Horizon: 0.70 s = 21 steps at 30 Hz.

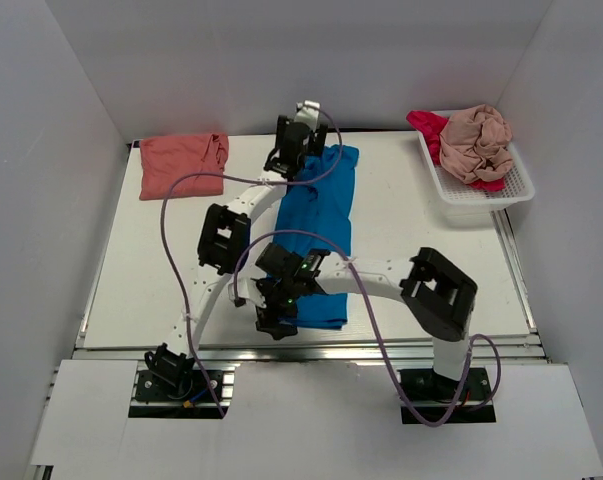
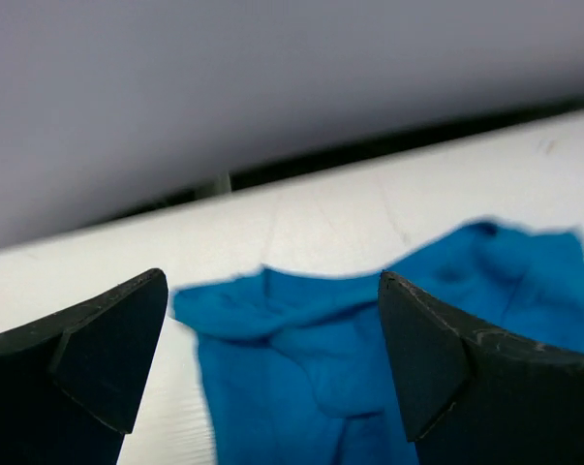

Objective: Fold and stack the t-shirts
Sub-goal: Rotate the tshirt 100 degrees

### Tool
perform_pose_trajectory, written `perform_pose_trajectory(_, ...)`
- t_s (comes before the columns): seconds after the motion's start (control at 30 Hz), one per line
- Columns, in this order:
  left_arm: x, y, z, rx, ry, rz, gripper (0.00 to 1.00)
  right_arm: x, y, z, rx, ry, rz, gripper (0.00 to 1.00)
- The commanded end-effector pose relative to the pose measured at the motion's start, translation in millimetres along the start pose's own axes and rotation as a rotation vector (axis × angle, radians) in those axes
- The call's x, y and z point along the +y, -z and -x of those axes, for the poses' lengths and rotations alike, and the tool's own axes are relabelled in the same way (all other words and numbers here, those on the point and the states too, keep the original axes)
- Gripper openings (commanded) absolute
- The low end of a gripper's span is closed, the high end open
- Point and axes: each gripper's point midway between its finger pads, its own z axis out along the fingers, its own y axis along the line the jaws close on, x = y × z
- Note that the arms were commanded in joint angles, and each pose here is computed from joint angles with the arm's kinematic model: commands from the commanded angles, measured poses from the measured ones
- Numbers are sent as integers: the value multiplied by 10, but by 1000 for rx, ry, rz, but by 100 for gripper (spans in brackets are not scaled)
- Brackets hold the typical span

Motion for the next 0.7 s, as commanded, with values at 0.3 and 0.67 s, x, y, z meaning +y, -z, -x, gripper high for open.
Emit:
perform_pose_trajectory(0.3, 1651, 1940, 1672, -41, 106, 24, 98, -921, 2111, -250, -211, -93, -871, 89)
perform_pose_trajectory(0.67, 1048, 3350, -279, 315, -40, -387, 98, -594, 1862, -1156, -166, -185, -744, 89)
